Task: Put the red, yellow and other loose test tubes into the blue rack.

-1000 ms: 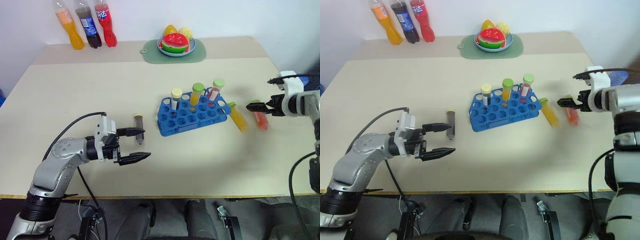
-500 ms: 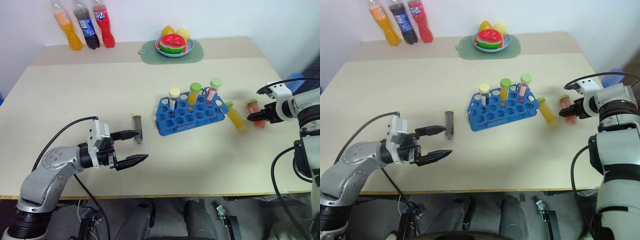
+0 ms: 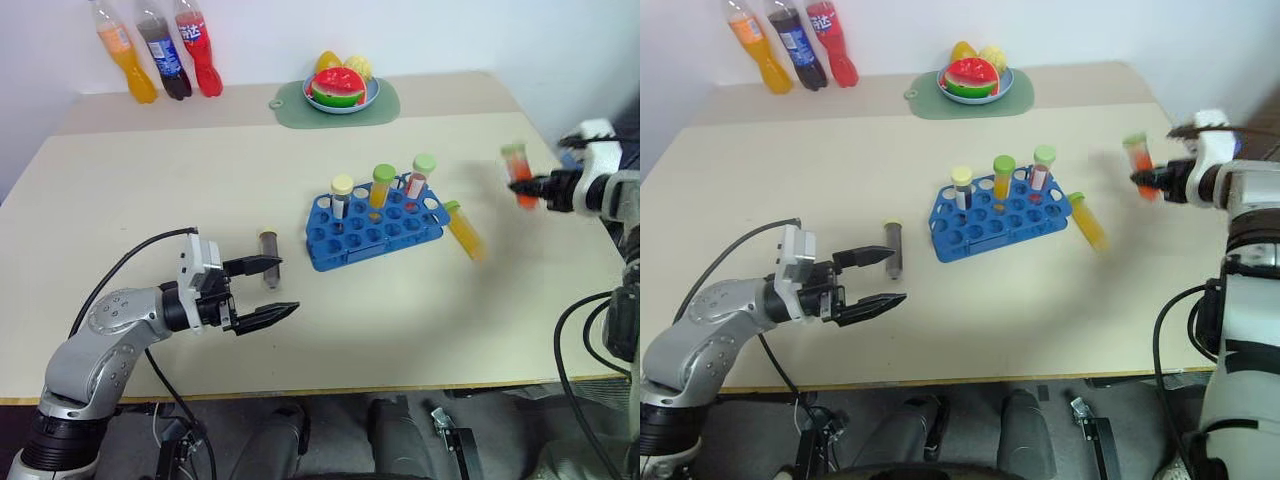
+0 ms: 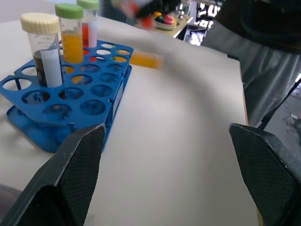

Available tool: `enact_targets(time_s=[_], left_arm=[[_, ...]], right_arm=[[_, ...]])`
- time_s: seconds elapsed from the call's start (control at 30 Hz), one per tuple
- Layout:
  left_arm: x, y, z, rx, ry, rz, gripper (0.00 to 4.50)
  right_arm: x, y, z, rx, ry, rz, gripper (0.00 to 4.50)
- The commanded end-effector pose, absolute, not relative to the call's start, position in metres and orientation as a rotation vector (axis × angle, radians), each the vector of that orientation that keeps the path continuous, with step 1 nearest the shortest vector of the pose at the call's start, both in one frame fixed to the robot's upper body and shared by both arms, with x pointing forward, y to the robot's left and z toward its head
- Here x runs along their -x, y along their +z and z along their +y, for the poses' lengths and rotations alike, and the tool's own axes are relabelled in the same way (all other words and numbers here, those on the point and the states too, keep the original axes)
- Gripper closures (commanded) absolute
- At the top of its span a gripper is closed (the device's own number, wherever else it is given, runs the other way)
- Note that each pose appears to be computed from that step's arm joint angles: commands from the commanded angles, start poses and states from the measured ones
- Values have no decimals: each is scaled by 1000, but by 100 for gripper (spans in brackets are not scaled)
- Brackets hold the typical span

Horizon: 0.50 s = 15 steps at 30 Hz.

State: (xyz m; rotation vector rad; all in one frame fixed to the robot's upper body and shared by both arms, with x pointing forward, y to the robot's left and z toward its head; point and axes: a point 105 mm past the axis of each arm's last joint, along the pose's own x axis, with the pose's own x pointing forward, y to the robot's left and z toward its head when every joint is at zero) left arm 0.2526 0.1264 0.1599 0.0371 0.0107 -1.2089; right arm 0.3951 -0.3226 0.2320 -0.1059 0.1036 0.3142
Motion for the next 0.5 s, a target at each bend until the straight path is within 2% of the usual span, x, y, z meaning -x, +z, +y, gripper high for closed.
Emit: enact_targets(time_s=[0.03,0.1,0.23,0.5], left_arm=[[-254,167,123,-47,-1230,-32,13],[-257,167,122,-60,-1248,-35,13],[-266,172,123,-60,-1262,-51,13],[-270,176,123,-70,-1285,-59,13]], right_arm=[[-363,252,-288,245,384,-200,371],[-349,235,-263,239,410,-250,371],[-340,215,-224,170,392,-347,371],[-358,198,-189,50,297,-479,371]])
